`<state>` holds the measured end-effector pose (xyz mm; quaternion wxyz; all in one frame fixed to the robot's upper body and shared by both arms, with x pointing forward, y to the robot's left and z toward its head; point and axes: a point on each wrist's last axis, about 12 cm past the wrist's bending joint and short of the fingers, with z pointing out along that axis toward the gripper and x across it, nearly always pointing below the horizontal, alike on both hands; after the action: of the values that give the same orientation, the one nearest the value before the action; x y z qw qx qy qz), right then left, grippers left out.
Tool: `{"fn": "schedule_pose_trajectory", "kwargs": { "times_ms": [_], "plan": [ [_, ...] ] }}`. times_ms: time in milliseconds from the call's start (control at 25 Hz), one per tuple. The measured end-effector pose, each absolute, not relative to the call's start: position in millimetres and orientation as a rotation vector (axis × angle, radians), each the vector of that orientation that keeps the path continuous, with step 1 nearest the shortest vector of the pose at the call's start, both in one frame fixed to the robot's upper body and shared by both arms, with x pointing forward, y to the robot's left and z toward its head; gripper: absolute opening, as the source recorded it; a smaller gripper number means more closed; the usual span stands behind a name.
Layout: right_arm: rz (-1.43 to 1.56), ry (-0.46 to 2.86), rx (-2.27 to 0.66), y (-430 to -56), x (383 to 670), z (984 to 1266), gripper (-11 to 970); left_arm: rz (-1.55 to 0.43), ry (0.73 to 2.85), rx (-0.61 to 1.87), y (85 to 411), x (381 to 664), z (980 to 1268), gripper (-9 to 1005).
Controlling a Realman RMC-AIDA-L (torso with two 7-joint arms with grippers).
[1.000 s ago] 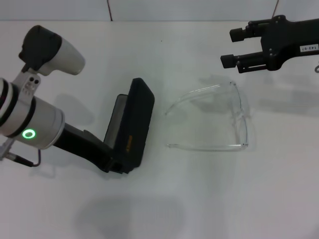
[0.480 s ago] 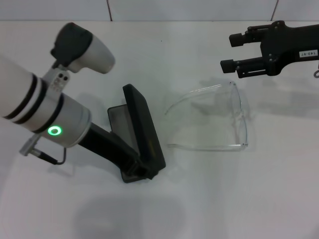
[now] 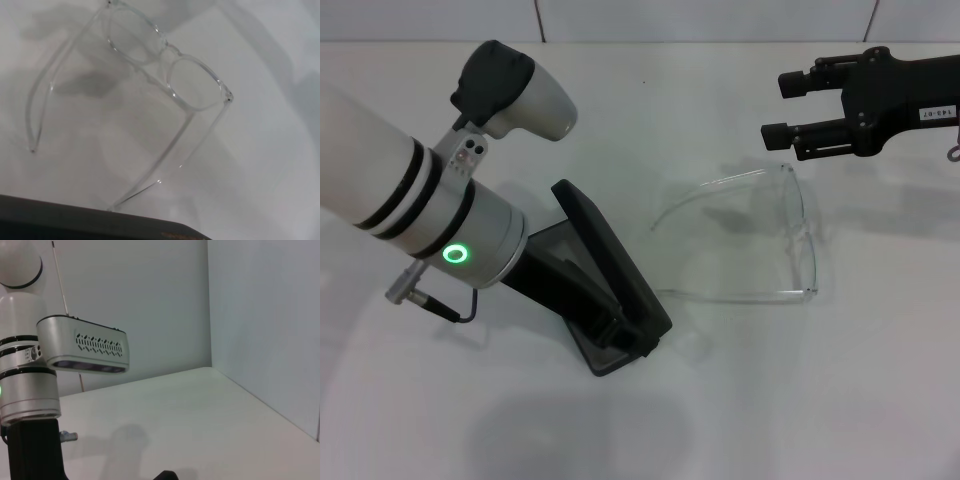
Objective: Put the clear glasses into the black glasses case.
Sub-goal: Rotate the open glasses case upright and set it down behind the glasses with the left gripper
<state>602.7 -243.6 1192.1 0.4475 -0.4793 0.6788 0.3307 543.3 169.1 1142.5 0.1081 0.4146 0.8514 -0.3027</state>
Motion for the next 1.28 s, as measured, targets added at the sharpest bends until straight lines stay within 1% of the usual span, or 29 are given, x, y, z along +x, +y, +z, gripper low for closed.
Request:
{"fn": "schedule_pose_trajectory", "kwargs": {
  "times_ms": [280, 520, 720, 960, 1160, 1280],
  "plan": [
    [0.817, 1.676, -1.189, -243, 604, 1194, 716, -0.877, 2.504, 1.202, 174, 545, 1143, 355],
    [0.819, 1.667, -1.184, -243, 604, 1195, 716, -0.865, 2.48, 1.137, 191, 550, 1145, 356],
    [0.816, 1.662, -1.185, -242, 605, 1197, 716, -0.836, 2.487, 1.122, 198, 552, 1145, 388],
    [0.805, 1.651, -1.188, -240, 609, 1201, 716, -0.839, 2.448, 1.144, 196, 554, 1148, 650],
    [0.804, 1.646, -1.191, -238, 610, 1203, 716, -0.862, 2.403, 1.165, 187, 559, 1153, 706],
    [0.805, 1.645, -1.19, -238, 610, 1202, 716, -0.898, 2.38, 1.167, 183, 560, 1154, 706]
  ]
}}
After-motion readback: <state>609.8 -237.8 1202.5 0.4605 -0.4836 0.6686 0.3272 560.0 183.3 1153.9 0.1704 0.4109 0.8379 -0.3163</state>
